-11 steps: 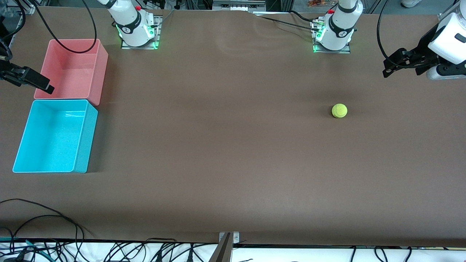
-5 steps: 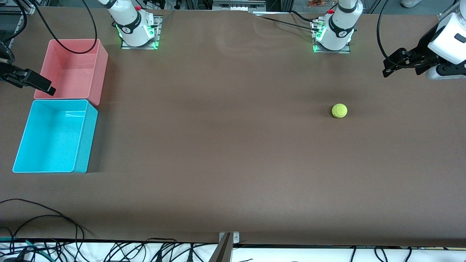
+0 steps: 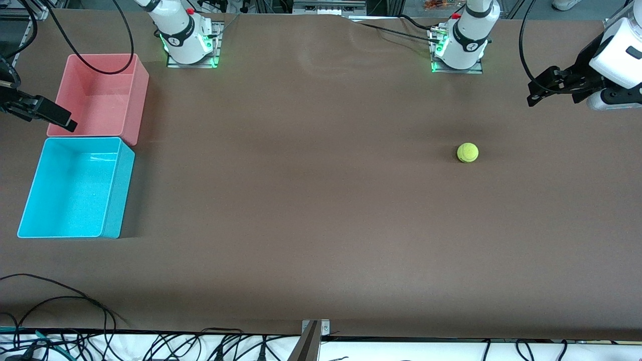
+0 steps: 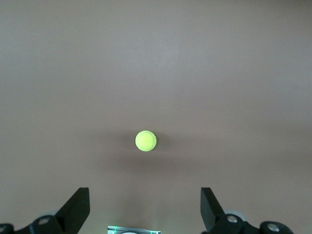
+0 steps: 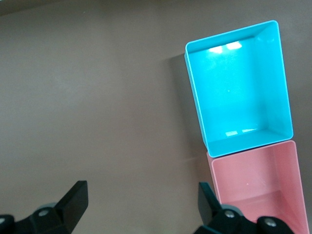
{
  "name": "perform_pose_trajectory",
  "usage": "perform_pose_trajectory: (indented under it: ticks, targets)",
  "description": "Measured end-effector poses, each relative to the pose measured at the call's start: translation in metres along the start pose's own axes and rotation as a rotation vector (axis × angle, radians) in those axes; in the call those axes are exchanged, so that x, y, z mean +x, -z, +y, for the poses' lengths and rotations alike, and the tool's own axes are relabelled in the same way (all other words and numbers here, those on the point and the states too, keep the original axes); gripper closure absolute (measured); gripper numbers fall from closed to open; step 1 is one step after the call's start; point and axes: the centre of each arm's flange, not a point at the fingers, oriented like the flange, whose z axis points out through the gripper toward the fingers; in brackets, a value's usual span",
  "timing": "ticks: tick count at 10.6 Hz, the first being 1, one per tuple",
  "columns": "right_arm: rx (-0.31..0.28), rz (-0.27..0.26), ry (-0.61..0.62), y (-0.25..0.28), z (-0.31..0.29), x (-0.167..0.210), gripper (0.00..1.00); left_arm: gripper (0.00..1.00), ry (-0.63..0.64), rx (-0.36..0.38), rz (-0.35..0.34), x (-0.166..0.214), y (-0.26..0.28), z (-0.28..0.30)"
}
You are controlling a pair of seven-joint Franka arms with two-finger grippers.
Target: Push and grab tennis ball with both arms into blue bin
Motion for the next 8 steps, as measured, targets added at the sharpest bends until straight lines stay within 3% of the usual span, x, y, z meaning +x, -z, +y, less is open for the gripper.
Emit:
perform_pose_trajectory:
  ticks: [8]
  targets:
    - [-0.001,-0.005,0.001,-0.0030,-0.0006,0.0013,0.00,0.00,0.002,0.000,0.000,0.0002,0.0000,-0.0008]
